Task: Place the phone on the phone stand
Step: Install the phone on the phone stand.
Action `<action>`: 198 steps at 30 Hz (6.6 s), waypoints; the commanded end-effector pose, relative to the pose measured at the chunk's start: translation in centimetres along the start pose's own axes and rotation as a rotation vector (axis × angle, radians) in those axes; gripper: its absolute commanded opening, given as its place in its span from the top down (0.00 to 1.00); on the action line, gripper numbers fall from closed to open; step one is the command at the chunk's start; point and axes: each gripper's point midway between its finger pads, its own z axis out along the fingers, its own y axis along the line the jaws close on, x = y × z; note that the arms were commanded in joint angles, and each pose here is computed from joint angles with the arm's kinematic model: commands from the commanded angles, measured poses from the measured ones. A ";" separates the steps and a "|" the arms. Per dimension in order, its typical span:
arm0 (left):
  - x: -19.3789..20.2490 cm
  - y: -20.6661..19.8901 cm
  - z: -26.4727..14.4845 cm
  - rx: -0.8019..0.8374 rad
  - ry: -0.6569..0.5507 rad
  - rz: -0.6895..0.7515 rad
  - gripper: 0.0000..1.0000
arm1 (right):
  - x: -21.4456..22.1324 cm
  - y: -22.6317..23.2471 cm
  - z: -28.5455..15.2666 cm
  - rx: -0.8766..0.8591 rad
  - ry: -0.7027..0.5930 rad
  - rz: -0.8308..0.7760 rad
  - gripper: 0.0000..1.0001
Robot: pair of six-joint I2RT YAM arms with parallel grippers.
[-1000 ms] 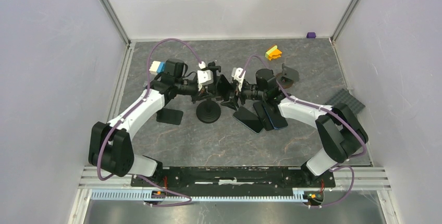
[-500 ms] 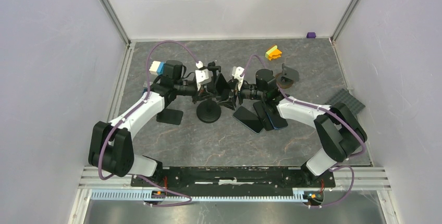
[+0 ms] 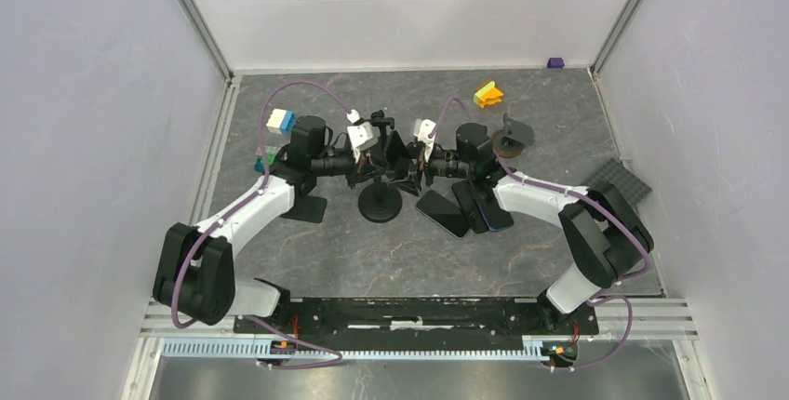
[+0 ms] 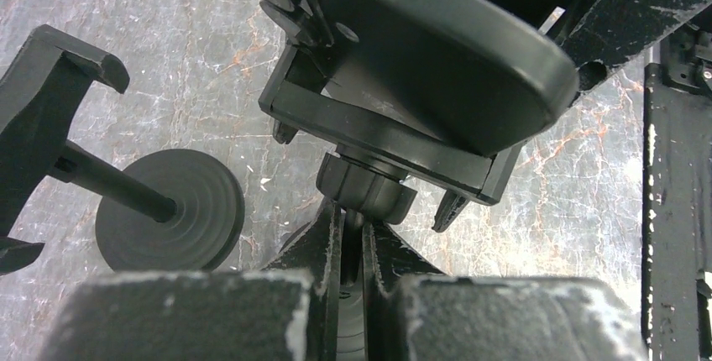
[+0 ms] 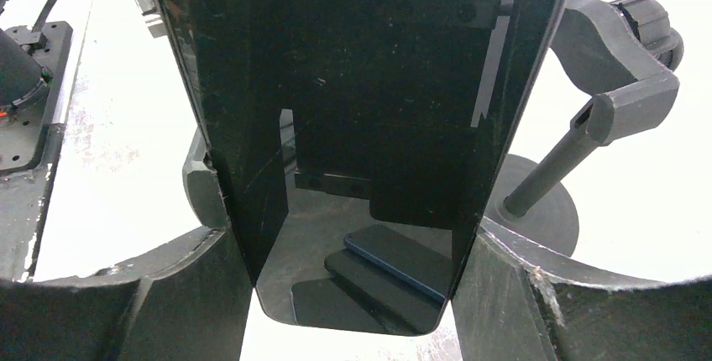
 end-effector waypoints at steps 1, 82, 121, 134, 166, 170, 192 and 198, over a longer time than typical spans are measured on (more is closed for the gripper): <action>2.0 0.2 2.1 -0.078 0.069 -0.088 0.98 | -1.4 8.1 2.5 -0.325 -0.030 -0.059 0.99; 2.5 -4.0 2.5 0.107 0.094 0.048 0.98 | -5.2 0.2 -6.1 -0.040 0.054 -0.220 1.00; 3.1 -6.8 2.4 0.261 0.118 0.033 0.98 | -1.2 -1.5 -3.2 -0.311 0.146 -0.129 1.00; 2.8 -7.6 3.4 0.305 0.126 0.083 0.98 | -0.6 -1.4 -3.3 -0.397 0.189 -0.174 1.00; 2.7 -10.0 3.1 0.475 0.078 -0.017 0.98 | -1.8 -0.8 -0.7 -0.379 0.122 -0.167 1.00; 3.0 -10.9 3.2 0.503 0.105 -0.004 0.98 | -1.1 -1.7 -0.3 -0.351 0.149 -0.166 1.00; 4.8 -13.6 3.1 0.640 0.210 0.021 0.98 | 1.2 -3.2 0.1 -0.448 0.269 -0.283 1.00; 5.2 -13.8 3.2 0.643 0.222 0.031 0.98 | 0.1 -4.8 0.6 -0.367 0.279 -0.290 1.00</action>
